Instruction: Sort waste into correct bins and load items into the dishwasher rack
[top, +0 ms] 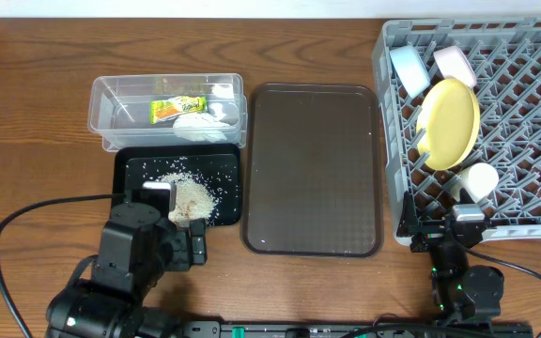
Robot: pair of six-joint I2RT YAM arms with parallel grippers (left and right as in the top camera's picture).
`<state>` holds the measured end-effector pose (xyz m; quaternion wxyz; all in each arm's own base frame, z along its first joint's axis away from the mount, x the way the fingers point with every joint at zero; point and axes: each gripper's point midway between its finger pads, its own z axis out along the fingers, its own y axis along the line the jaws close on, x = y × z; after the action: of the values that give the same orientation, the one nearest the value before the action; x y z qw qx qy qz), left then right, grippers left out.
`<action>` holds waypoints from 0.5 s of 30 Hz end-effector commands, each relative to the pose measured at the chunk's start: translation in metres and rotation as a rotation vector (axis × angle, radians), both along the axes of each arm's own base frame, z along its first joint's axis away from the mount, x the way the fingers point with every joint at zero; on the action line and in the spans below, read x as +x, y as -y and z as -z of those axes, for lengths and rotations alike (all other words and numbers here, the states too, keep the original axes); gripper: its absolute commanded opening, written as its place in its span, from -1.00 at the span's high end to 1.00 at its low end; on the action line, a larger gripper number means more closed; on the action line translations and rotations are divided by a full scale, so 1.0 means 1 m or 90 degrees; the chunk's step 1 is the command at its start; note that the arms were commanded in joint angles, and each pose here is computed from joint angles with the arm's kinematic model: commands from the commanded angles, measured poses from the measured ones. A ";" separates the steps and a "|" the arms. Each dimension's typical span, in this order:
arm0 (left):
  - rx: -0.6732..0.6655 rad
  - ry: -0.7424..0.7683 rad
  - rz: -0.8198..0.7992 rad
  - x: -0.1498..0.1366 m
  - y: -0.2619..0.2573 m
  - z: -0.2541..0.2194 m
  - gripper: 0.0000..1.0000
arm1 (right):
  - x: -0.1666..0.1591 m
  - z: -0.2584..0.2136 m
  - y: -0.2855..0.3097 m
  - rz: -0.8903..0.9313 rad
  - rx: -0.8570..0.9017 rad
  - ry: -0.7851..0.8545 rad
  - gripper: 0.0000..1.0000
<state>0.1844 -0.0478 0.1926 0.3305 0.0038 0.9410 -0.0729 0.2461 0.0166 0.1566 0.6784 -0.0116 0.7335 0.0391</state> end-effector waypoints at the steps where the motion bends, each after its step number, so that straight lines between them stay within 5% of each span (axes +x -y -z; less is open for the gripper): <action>1: 0.004 0.016 -0.024 0.000 -0.011 0.004 -0.85 | -0.001 0.000 -0.004 -0.013 -0.009 0.003 -0.98; 15: -0.043 0.363 -0.093 0.049 -0.032 0.031 -0.86 | -0.001 0.000 -0.004 -0.013 -0.009 0.003 -0.98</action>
<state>0.2319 -0.0162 0.1681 0.5645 -0.0667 0.8188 -0.0801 0.2460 0.0168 0.1568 0.6787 -0.0119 0.7333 0.0393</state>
